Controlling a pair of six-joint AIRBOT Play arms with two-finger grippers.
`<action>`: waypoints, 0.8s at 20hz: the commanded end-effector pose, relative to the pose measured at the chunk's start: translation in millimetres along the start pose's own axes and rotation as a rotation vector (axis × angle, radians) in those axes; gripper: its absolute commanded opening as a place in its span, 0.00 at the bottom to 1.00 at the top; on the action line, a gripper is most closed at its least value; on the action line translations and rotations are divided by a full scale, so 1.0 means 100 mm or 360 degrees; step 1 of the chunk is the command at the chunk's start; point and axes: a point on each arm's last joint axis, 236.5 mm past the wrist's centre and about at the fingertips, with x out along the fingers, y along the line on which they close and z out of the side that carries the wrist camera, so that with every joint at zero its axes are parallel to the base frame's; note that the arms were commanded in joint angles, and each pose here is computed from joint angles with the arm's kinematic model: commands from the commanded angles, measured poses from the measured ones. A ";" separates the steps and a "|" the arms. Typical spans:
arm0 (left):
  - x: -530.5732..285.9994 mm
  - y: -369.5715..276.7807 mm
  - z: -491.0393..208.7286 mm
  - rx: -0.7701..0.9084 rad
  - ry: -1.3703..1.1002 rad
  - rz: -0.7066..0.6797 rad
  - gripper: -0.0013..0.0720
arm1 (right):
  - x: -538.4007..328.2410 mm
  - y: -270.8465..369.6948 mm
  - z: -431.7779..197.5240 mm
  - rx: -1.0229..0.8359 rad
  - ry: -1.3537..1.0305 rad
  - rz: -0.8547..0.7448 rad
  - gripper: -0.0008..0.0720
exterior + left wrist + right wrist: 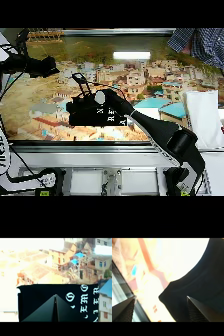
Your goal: Fold the clothes and pants, and hang the long-sleeved shirts on hangers.
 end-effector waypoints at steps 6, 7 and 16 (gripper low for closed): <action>0.13 -0.07 -0.37 0.0018 0.0040 -0.0008 0.03 | -1.43 -1.40 -0.35 -0.0047 0.0146 -0.0560 0.98; 0.19 -0.10 -0.53 0.0016 0.0069 -0.0013 0.03 | -1.64 -1.65 -0.57 0.0042 0.0191 -0.0626 0.98; 0.46 -0.53 -1.46 0.0161 0.0207 -0.0092 0.03 | -2.05 -2.62 -1.55 0.0928 0.0196 -0.0610 0.98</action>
